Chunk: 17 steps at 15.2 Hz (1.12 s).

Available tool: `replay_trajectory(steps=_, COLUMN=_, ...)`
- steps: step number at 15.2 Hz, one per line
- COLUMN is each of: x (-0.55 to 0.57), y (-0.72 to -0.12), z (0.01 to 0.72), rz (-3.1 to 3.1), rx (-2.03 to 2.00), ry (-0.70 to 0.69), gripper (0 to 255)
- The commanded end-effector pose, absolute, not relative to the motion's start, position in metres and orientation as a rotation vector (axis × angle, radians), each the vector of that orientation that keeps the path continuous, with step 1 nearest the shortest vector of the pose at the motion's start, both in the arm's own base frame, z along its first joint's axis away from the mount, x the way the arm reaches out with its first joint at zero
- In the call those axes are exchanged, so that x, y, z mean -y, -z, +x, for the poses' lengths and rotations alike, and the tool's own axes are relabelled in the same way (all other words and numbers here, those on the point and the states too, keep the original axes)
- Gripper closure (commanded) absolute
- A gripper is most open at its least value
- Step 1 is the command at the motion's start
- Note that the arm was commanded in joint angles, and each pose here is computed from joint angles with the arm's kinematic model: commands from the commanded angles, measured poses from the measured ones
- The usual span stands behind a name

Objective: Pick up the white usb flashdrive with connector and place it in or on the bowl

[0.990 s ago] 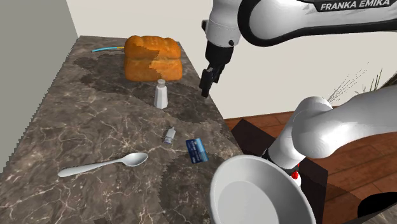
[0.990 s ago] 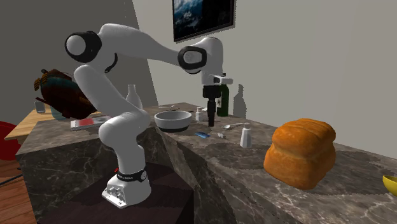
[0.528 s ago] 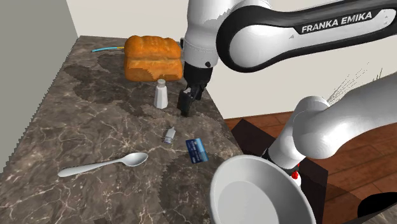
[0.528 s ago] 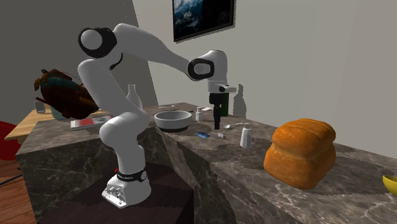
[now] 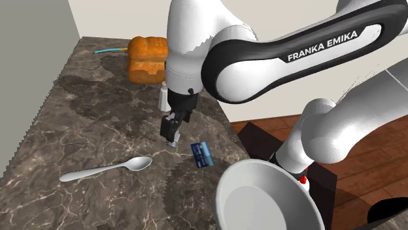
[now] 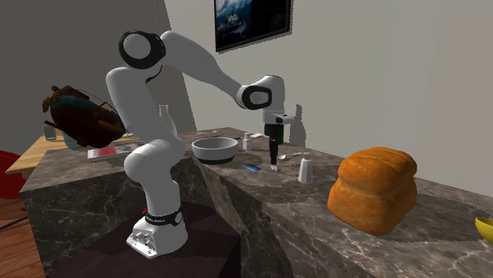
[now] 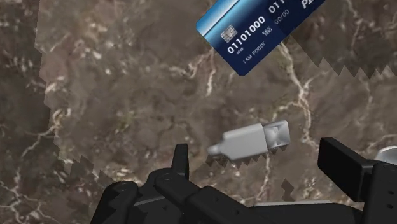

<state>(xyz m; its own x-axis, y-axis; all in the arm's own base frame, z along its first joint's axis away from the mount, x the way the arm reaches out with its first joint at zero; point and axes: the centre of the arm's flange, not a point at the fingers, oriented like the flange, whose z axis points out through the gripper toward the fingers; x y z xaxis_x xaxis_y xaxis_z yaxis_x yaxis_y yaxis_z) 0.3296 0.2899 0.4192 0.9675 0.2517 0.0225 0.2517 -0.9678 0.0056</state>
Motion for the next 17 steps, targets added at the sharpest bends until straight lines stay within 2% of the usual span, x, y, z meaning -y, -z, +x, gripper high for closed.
replay_trajectory(steps=1, x=-0.295, y=-0.409, z=0.332, rz=3.115, rx=-0.398, ry=-0.037, gripper=0)
replay_trajectory(steps=6, x=-0.295, y=-0.385, z=0.332, rz=3.115, rx=-0.398, ry=-0.037, gripper=0)
replay_trajectory(steps=13, x=-0.295, y=-0.385, z=0.332, rz=3.115, rx=-0.398, ry=-0.036, gripper=0)
replay_trajectory(steps=14, x=-0.295, y=-0.385, z=0.332, rz=3.115, rx=-0.398, ry=-0.036, gripper=255)
replay_trajectory(steps=17, x=-0.295, y=-0.385, z=0.332, rz=3.115, rx=-0.398, ry=-0.036, gripper=255)
